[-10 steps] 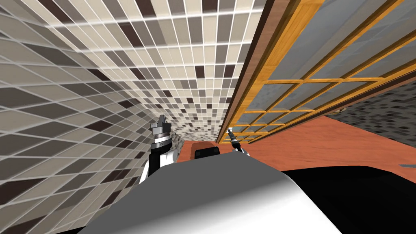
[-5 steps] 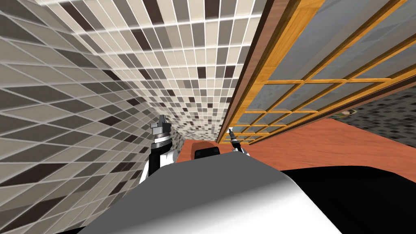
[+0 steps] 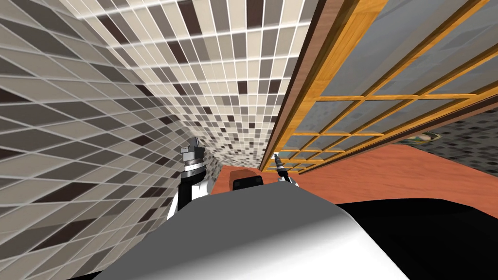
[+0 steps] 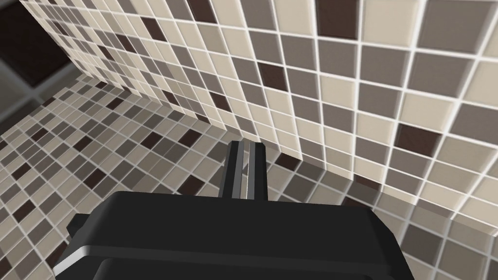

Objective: Pull the door open

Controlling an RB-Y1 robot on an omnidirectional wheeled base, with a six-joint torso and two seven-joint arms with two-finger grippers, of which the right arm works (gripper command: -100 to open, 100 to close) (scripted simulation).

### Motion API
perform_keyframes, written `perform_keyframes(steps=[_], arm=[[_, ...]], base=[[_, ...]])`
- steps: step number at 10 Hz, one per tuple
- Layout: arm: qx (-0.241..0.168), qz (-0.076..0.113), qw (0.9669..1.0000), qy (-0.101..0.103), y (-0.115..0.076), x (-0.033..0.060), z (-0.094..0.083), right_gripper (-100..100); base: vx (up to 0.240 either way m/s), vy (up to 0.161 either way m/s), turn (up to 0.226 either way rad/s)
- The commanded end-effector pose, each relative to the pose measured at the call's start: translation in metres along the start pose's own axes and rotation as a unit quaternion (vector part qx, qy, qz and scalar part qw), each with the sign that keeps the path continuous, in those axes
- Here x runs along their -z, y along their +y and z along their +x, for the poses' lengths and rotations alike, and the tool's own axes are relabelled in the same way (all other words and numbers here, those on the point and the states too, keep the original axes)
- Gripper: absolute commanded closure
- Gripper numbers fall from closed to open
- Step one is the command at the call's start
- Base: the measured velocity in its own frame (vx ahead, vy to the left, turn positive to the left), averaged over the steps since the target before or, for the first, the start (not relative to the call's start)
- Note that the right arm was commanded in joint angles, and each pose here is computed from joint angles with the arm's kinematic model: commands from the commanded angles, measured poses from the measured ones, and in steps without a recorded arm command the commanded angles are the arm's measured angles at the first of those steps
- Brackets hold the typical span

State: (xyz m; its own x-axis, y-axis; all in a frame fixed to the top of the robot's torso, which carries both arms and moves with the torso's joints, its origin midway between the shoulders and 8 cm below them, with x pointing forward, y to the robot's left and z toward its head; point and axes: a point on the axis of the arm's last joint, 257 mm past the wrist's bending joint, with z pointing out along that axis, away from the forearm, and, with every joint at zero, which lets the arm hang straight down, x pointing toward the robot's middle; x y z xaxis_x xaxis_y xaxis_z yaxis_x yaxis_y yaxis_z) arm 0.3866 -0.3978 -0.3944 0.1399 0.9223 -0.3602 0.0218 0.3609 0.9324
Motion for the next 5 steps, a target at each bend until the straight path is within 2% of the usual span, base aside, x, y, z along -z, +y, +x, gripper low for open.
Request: perform_keyframes(steps=[1,2,5], arm=[[-0.031,-0.007,0.9995,-0.007,0.0041,-0.0033,-0.0035,100],[-0.048,-0.006,0.9988,-0.012,0.0035,-0.0038,-0.0059,100],[-0.082,-0.005,0.9964,-0.017,0.0029,-0.0043,-0.0083,100]], base=[[-0.047,-0.021,0.081],[-0.057,-0.023,0.117],[-0.038,-0.016,0.048]])
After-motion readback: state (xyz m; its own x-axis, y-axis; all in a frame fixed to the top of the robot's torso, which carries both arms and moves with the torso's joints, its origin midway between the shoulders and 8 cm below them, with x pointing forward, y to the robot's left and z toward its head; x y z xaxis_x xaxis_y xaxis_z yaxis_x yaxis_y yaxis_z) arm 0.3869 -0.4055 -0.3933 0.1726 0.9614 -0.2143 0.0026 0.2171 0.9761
